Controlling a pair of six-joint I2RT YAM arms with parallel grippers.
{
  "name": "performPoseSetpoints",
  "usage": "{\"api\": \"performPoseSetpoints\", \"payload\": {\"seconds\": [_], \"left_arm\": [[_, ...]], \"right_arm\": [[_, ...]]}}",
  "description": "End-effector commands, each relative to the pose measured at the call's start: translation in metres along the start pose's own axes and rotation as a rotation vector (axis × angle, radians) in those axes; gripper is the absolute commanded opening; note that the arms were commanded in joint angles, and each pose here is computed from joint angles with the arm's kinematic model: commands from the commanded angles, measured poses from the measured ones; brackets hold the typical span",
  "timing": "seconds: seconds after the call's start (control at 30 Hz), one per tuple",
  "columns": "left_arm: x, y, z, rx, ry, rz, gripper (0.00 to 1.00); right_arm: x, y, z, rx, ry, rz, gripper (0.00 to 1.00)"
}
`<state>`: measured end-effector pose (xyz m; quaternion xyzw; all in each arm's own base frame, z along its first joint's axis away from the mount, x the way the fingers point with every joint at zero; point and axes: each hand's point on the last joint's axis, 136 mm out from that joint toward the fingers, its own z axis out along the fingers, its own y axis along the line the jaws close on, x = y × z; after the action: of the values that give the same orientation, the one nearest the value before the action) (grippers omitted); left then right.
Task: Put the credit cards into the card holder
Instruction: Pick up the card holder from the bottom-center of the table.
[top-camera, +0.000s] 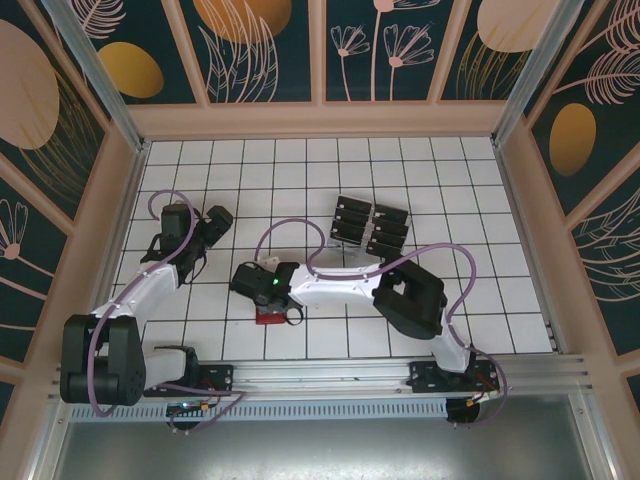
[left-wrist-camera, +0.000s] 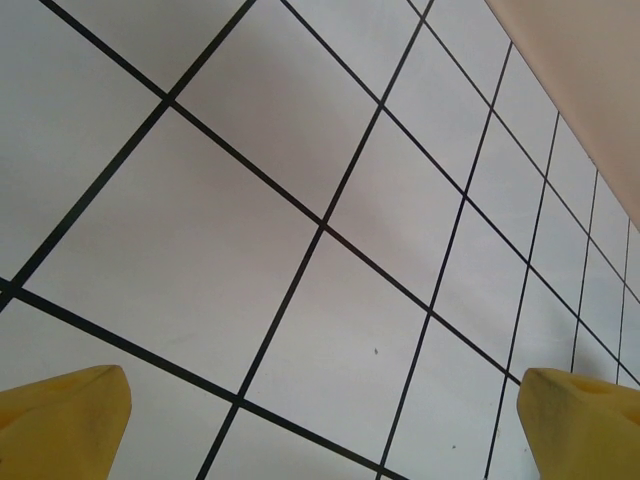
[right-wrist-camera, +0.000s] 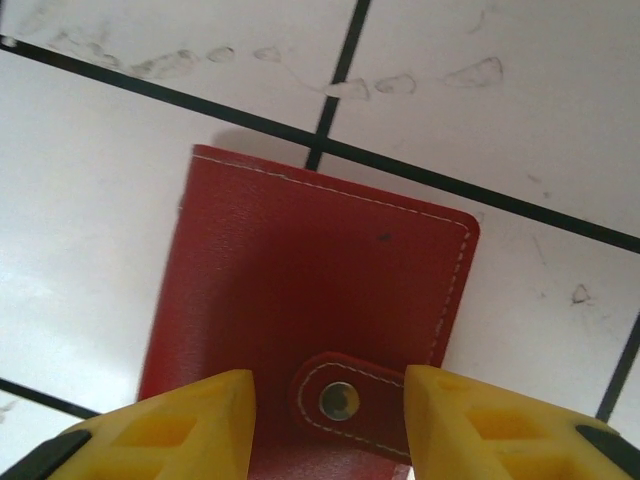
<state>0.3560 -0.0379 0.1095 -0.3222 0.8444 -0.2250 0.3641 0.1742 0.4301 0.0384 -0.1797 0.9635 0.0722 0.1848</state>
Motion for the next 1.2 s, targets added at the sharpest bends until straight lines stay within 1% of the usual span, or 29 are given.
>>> {"api": "performPoseSetpoints", "payload": {"seconds": [0.0, 0.17, 0.23, 0.33, 0.57, 0.6, 0.77, 0.93, 1.07, 1.17], "left_arm": [[-0.007, -0.009, 0.0, 0.04, -0.016, 0.008, 0.99], [-0.008, -0.009, -0.001, 0.042, -0.019, 0.006, 0.99], [-0.007, -0.008, -0.002, 0.04, -0.021, 0.003, 0.99], [-0.007, -0.009, -0.002, 0.042, -0.019, -0.001, 0.99], [-0.007, -0.011, -0.005, 0.051, -0.02, -0.002, 0.99], [-0.007, -0.012, -0.006, 0.054, -0.018, -0.001, 0.99], [-0.001, -0.016, -0.01, 0.081, 0.009, 0.018, 0.99], [0.015, -0.022, -0.012, 0.141, 0.086, 0.052, 0.99], [0.036, -0.026, -0.013, 0.197, 0.17, 0.069, 0.99], [0.055, -0.029, -0.013, 0.219, 0.223, 0.088, 0.98]], "right_arm": [[0.0, -0.009, 0.001, 0.072, -0.012, 0.009, 0.44], [0.001, -0.01, 0.005, 0.085, -0.011, -0.004, 0.42], [0.002, -0.011, 0.007, 0.091, -0.009, -0.008, 0.39], [0.004, -0.012, 0.008, 0.102, -0.006, -0.021, 0.3], [0.008, -0.016, 0.008, 0.107, -0.005, -0.043, 0.02], [0.008, -0.017, 0.008, 0.109, -0.007, -0.046, 0.0], [-0.01, -0.036, -0.008, 0.088, -0.071, -0.012, 0.0], [-0.033, -0.049, -0.025, -0.035, -0.138, 0.063, 0.0], [-0.045, -0.056, -0.031, -0.143, -0.167, 0.115, 0.0], [-0.054, -0.064, -0.034, -0.196, -0.19, 0.153, 0.0]]}}
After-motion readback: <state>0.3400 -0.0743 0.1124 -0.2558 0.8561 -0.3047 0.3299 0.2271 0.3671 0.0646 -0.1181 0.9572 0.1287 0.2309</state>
